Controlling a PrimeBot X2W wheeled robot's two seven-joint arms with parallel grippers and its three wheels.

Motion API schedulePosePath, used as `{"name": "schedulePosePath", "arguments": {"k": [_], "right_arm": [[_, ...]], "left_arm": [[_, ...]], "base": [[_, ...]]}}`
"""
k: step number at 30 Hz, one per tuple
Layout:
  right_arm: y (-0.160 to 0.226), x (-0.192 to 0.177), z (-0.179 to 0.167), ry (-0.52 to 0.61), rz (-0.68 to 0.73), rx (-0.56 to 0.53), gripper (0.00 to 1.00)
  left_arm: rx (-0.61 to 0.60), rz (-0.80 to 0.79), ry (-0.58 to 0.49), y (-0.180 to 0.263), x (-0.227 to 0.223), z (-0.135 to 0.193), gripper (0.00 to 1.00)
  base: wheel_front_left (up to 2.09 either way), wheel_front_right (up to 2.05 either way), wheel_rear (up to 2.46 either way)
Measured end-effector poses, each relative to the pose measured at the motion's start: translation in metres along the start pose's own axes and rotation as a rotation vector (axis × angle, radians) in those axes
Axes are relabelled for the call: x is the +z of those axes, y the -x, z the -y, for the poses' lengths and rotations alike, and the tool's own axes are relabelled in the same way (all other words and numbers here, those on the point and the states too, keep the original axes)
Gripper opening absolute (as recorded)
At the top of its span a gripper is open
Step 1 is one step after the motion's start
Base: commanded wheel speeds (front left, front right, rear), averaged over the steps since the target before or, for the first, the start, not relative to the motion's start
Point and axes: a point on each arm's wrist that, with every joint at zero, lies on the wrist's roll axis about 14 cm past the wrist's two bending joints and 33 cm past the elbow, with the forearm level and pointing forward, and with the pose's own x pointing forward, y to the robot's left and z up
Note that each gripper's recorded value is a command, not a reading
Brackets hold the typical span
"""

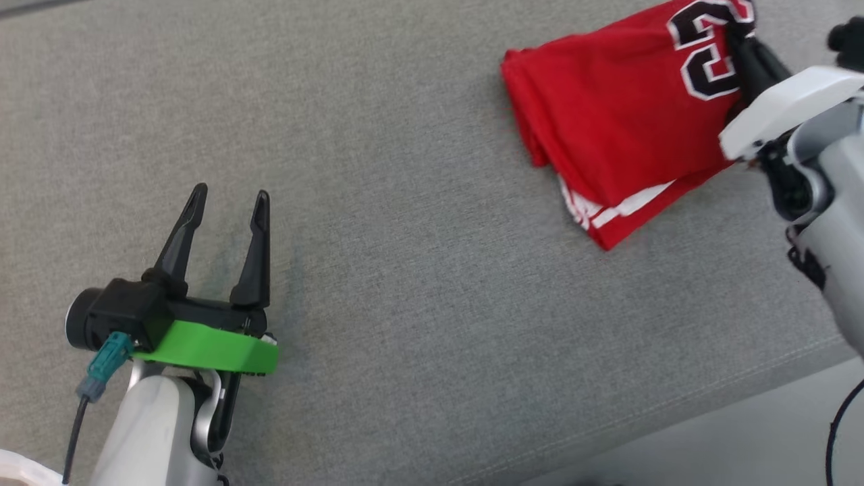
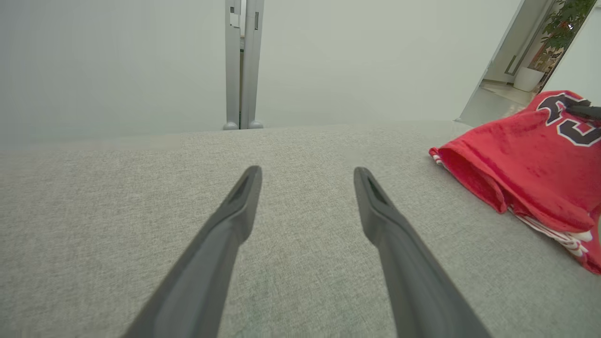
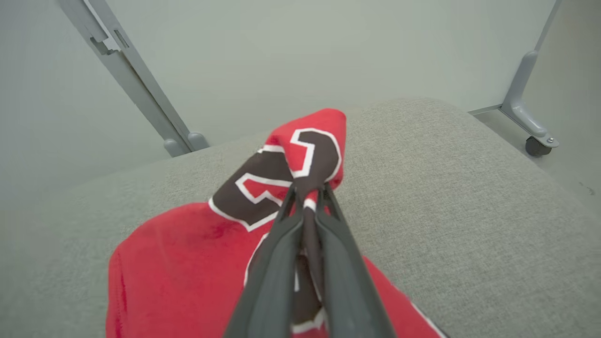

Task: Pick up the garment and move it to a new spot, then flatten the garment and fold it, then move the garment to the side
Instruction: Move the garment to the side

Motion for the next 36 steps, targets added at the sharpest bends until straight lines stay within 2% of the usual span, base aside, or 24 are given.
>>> {"name": "schedulePosePath", "arguments": {"k": [5, 10, 15, 16, 17, 18, 22, 25, 30, 36], "right_arm": [[-0.023, -0.002, 0.038, -0.004, -0.007, -0.086, 0.0], [-0.04, -0.005, 0.073, 0.046, -0.021, -0.159, 0.0], [-0.054, -0.021, 0.09, 0.19, -0.095, -0.181, 0.0], [-0.058, -0.025, 0.09, 0.216, -0.109, -0.178, 0.26], [-0.06, -0.03, 0.091, 0.232, -0.122, -0.178, 0.72], [-0.061, -0.033, 0.093, 0.241, -0.127, -0.184, 1.0], [-0.061, -0.041, 0.098, 0.25, -0.14, -0.21, 1.0], [-0.057, -0.034, 0.099, 0.277, -0.129, -0.217, 1.0], [-0.049, -0.003, 0.09, 0.316, -0.075, -0.199, 1.0], [-0.03, 0.048, 0.063, 0.341, 0.053, -0.123, 1.0]], "left_arm": [[0.029, -0.027, 0.006, -0.005, -0.018, -0.02, 1.0], [0.045, -0.041, 0.005, -0.01, -0.031, -0.035, 1.0], [0.063, -0.076, 0.004, -0.008, -0.048, -0.048, 1.0], [0.065, -0.079, 0.004, -0.008, -0.05, -0.049, 1.0], [0.065, -0.081, 0.005, -0.008, -0.052, -0.051, 1.0], [0.069, -0.087, 0.006, -0.008, -0.054, -0.052, 1.0], [0.08, -0.085, 0.001, -0.006, -0.052, -0.056, 1.0], [0.086, -0.078, -0.005, -0.004, -0.045, -0.056, 1.0], [0.088, -0.067, -0.007, 0.005, -0.032, -0.047, 1.0], [0.099, -0.03, -0.006, 0.02, -0.006, -0.033, 1.0]], "base": [[0.0, 0.0, 0.0], [0.0, 0.0, 0.0], [0.0, 0.0, 0.0], [0.0, 0.0, 0.0], [0.0, 0.0, 0.0], [0.0, 0.0, 0.0], [0.0, 0.0, 0.0], [0.0, 0.0, 0.0], [0.0, 0.0, 0.0], [0.0, 0.0, 0.0]]}}
